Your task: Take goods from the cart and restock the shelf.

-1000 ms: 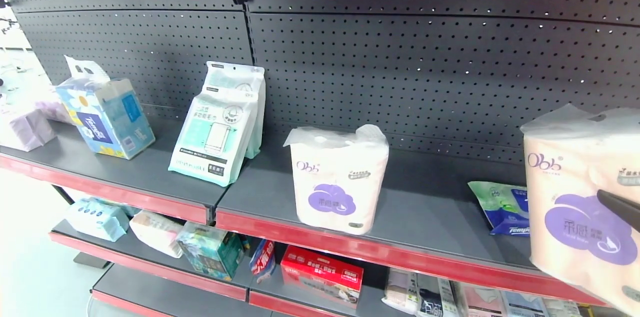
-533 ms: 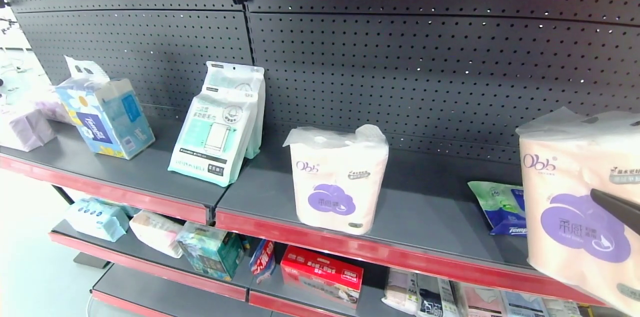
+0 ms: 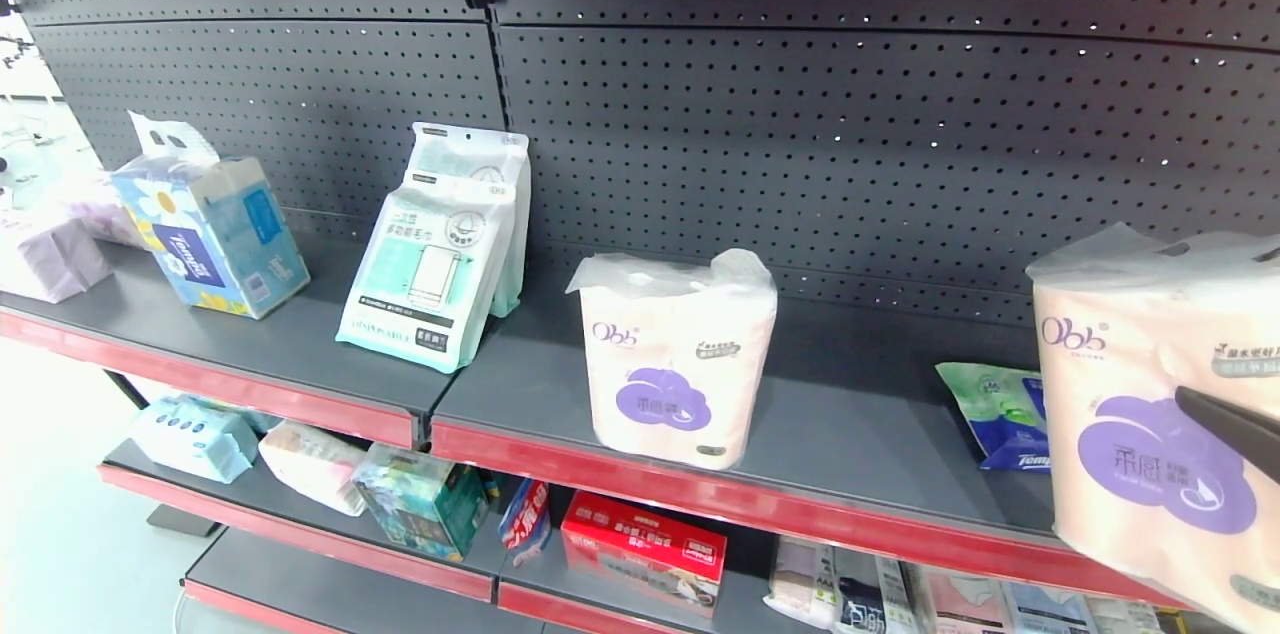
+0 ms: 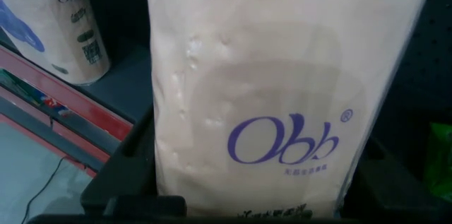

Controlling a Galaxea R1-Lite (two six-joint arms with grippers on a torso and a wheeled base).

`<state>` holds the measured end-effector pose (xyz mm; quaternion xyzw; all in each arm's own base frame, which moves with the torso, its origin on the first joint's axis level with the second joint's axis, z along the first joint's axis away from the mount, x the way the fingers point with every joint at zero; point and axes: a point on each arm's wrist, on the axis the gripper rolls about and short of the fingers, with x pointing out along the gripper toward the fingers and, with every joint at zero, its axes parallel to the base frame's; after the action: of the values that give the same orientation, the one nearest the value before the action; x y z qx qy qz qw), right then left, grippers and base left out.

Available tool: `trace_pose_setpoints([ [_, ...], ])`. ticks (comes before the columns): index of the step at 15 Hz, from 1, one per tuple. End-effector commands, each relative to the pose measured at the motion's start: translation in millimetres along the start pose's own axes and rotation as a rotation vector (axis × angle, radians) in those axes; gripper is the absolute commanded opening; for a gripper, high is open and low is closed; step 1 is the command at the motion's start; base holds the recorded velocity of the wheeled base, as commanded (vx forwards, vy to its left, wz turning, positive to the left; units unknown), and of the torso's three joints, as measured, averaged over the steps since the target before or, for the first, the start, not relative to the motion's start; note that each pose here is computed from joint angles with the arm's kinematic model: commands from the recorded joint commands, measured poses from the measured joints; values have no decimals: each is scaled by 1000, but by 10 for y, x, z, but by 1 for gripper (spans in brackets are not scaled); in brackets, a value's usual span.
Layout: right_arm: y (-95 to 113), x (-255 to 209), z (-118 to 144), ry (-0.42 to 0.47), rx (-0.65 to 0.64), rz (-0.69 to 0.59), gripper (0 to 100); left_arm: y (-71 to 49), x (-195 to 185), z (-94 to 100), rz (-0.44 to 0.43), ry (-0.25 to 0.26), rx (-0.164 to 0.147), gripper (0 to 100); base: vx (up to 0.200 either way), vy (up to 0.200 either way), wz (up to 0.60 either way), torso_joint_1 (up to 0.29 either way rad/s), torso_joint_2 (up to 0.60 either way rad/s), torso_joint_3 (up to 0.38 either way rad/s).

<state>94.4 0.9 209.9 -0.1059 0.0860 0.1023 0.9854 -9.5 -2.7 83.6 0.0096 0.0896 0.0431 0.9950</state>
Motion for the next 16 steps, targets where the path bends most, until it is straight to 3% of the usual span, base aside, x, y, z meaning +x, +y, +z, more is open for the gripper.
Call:
trace_pose_setpoints([
  [1,-6,4,18,-4,1,-2,0,10,-42,-63,-128,-68,2,100,0,0,0,0,0,0],
  [2,-6,4,13,-2,2,-2,0,26,-55,-70,-218,-91,15,100,0,0,0,0,0,0],
  [3,-5,8,8,1,1,-1,0,28,-52,-69,-230,-86,18,100,0,0,0,0,0,0],
  [4,-6,7,12,-1,-3,-1,0,28,-51,-69,-212,-84,-3,100,0,0,0,0,0,0],
  [5,-7,7,17,-2,-1,-2,0,26,-50,-73,-155,-81,-23,100,0,0,0,0,0,0],
  [6,-7,7,17,-2,0,-2,0,9,-47,-70,-30,-79,-43,100,0,0,0,0,0,0],
  [7,-9,9,24,-4,-2,-2,0,5,-46,-74,-9,-82,-43,100,0,0,0,0,0,0],
  [11,-8,-15,30,-13,1,-7,0,3,-46,-72,-18,-83,-47,100,0,0,0,0,0,0],
  [14,-17,1,50,-13,1,-9,0,24,-46,-68,-131,-83,-35,100,0,0,0,0,0,0],
  [16,-16,9,49,-11,-2,-5,0,25,-66,-81,-131,-111,-35,100,0,0,0,0,0,0],
])
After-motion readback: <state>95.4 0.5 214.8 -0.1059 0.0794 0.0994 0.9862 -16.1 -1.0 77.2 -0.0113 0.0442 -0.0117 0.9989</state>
